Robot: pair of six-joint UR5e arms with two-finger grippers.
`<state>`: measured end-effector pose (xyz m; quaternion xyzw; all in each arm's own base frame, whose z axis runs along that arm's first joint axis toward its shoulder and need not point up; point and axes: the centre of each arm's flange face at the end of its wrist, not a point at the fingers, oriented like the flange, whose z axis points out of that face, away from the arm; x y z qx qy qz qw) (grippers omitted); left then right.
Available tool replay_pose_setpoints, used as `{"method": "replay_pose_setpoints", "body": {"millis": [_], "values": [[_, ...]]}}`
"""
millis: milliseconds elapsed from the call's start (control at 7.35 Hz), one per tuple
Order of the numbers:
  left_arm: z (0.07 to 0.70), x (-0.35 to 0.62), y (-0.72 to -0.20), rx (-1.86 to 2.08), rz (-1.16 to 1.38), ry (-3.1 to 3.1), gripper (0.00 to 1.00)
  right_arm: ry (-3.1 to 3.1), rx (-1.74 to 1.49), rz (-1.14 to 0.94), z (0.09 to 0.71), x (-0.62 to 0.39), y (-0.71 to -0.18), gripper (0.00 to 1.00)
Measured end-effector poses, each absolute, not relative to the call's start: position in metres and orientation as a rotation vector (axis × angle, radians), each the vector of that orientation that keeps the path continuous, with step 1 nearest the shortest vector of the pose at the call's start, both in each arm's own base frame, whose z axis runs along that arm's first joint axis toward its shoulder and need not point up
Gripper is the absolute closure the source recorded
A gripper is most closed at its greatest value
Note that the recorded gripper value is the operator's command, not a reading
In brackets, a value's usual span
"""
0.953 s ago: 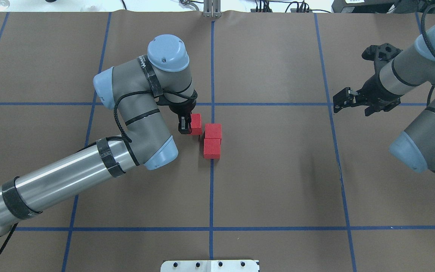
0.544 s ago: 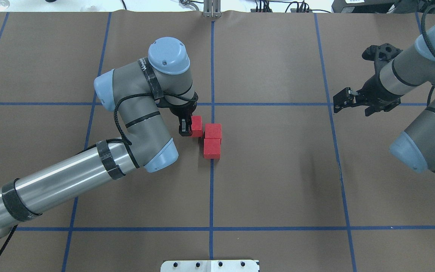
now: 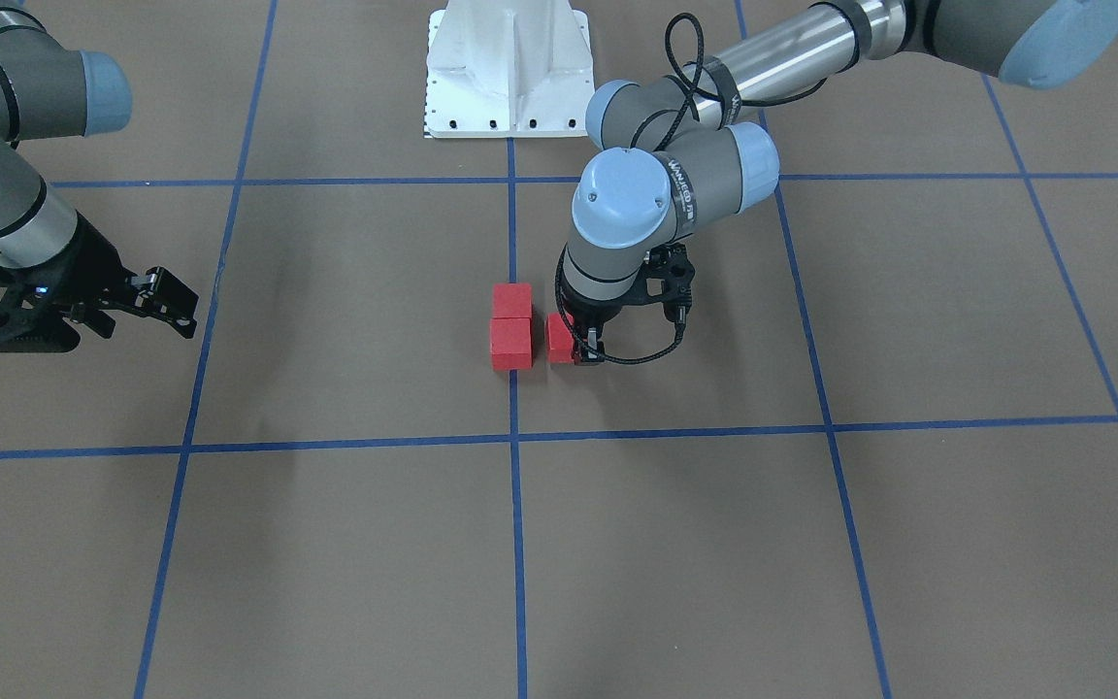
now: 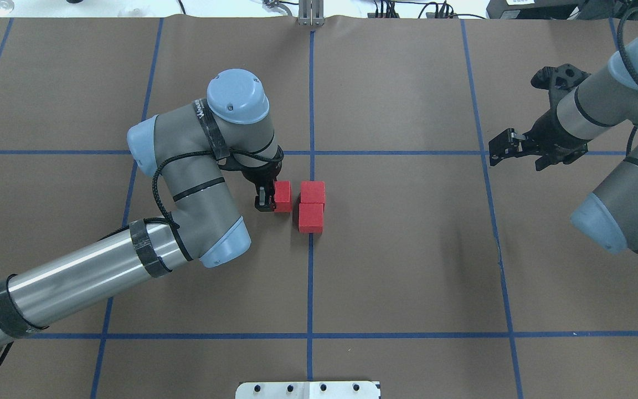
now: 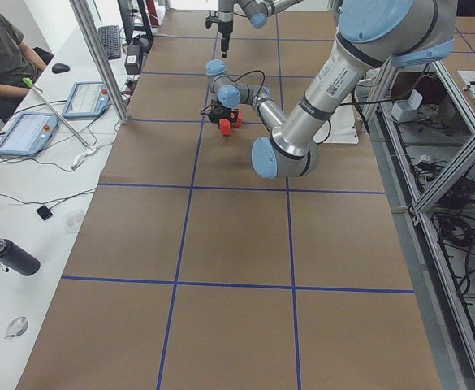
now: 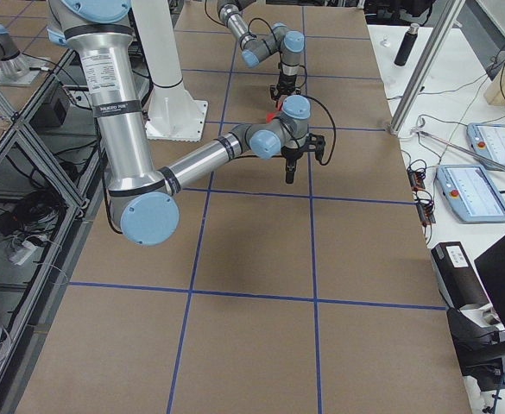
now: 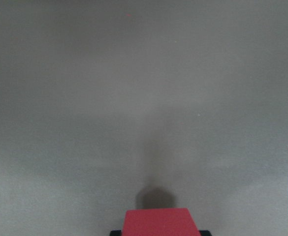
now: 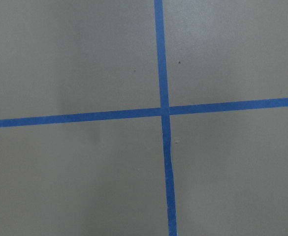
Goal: Form red blocks into L shape at center
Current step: 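Lower the cube beside the farther cube of the pair with the left gripper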
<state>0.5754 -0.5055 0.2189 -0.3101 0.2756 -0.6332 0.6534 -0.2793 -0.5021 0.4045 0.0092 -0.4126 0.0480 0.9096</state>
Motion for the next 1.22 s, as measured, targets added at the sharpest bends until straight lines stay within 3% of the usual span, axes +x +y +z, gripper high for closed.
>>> {"method": "replay_pose_setpoints", "body": {"millis": [1225], "values": [[0.2121, 0.5839, -0.5025, -0.698, -1.471, 0.624, 1.0, -0.847, 0.015, 0.1, 0.408, -0.2798, -0.5028, 0.01]]}}
